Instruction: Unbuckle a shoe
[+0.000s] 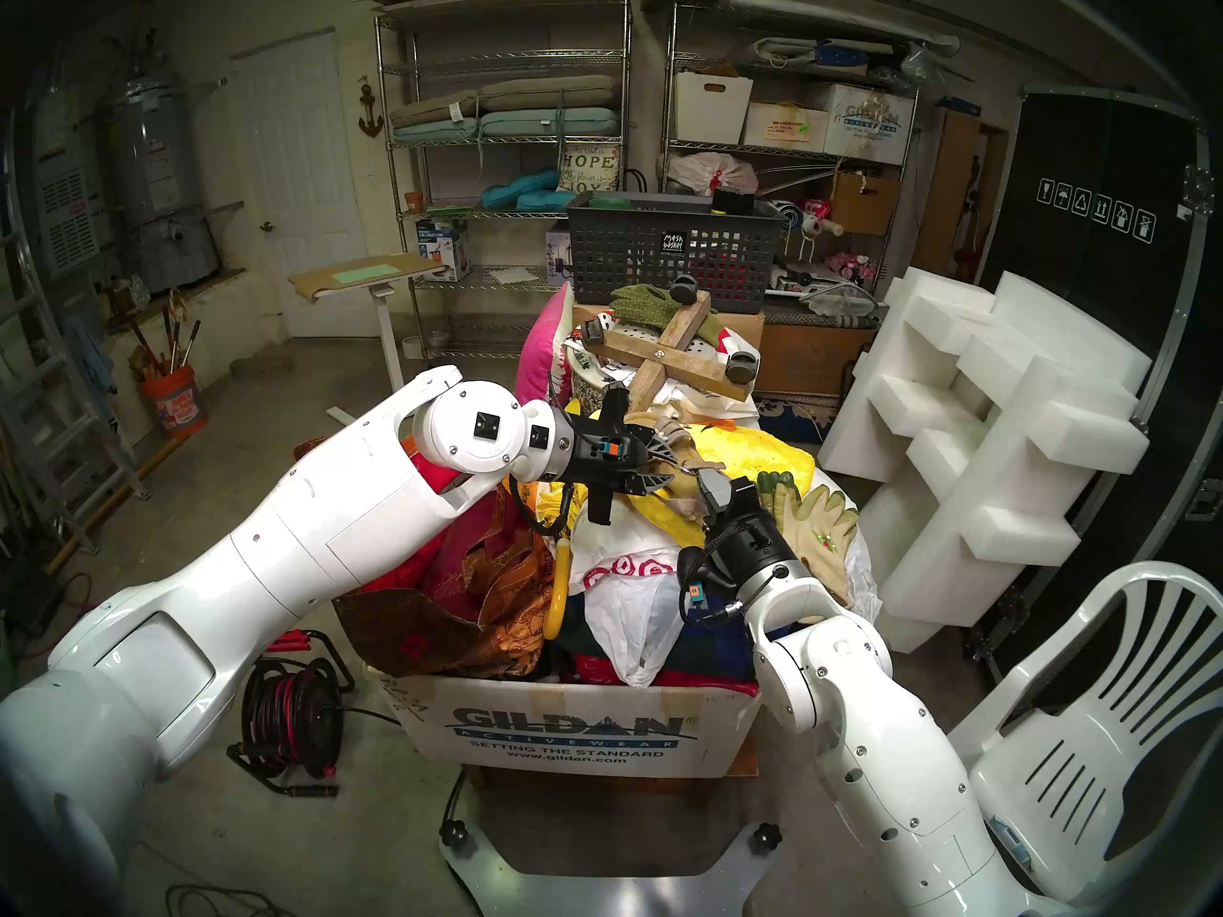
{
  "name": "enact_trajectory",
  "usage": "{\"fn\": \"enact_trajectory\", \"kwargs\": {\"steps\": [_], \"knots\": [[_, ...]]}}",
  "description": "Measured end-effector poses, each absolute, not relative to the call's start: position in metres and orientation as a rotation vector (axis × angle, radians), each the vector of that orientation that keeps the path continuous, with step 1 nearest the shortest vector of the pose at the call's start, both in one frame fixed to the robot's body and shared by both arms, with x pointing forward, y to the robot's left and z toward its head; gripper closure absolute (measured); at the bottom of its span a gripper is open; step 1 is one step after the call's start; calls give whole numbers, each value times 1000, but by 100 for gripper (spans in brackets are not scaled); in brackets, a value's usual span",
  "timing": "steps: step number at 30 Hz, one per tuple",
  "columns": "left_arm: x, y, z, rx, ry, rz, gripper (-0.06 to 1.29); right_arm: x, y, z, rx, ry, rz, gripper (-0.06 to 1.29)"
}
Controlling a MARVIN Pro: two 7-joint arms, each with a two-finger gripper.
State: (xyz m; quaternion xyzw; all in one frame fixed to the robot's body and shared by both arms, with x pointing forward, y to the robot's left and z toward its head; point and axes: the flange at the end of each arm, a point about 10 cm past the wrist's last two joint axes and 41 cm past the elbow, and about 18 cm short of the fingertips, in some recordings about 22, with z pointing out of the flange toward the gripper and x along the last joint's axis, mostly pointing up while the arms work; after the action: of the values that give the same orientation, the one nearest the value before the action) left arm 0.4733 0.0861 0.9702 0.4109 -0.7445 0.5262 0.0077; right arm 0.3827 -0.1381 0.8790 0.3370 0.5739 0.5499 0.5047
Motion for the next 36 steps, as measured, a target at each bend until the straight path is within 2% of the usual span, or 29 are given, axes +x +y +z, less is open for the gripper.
{"fn": "enact_trajectory", "kwargs": {"steps": [19, 26, 27, 29, 36], "knots": [[485, 81, 960, 1290, -2325, 1667, 83, 378, -133, 877, 819, 1396, 1333, 125], [484, 78, 961, 1269, -2322, 1676, 98, 379, -133, 878, 819, 1395, 1332, 125], [484, 78, 961, 1267, -2322, 1680, 110, 379, -133, 878, 819, 1394, 1331, 125], [484, 78, 962, 1264, -2321, 1683, 120, 379, -133, 878, 821, 1393, 1329, 125], [484, 78, 961, 1256, -2321, 1685, 125, 381, -131, 879, 856, 1378, 1330, 125]]}}
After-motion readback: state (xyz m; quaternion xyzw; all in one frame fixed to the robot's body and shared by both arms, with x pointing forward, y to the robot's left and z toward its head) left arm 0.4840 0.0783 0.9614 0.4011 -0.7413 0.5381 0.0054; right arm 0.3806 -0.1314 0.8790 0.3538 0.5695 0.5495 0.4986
